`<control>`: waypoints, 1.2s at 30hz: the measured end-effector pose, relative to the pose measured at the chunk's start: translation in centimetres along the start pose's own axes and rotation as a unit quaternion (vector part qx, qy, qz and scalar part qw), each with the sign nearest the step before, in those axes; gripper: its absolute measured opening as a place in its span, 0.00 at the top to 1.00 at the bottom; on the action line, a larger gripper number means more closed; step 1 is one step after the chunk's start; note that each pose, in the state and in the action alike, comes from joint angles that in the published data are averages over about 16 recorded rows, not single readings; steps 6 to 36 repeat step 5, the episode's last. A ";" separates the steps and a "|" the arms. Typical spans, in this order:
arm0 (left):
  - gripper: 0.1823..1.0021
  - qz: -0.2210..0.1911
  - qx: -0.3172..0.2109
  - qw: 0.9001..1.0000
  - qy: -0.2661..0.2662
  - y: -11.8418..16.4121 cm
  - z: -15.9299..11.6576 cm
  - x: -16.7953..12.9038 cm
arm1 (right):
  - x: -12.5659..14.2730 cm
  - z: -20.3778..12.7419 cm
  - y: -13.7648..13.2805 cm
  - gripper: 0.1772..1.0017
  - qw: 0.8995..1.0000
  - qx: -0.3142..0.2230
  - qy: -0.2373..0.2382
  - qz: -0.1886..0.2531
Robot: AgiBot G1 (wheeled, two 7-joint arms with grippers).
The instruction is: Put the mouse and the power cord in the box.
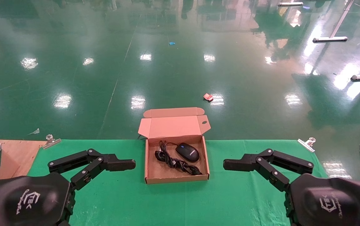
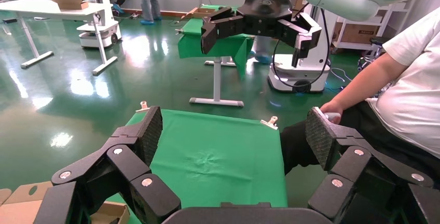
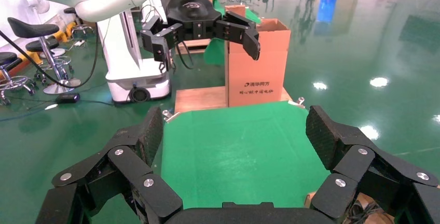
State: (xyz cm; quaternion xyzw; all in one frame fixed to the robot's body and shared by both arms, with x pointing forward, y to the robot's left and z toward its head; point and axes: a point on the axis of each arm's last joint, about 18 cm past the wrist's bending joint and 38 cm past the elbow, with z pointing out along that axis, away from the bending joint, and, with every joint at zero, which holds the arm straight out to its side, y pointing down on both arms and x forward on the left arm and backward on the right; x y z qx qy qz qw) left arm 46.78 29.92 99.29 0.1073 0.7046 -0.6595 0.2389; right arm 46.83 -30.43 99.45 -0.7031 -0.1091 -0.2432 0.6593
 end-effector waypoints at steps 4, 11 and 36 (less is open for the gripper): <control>0.00 0.000 0.001 1.000 0.001 -0.1 0.0 0.1 | -0.1 0.0 -0.1 0.00 1.000 0.000 -0.001 0.000; 0.00 0.000 0.001 1.000 0.001 -0.1 0.0 0.1 | 0.0 0.0 0.0 0.00 1.000 0.000 0.000 0.000; 0.00 0.000 0.001 1.000 0.001 -0.1 0.0 0.1 | 0.0 0.0 0.0 0.00 1.000 0.000 0.000 0.000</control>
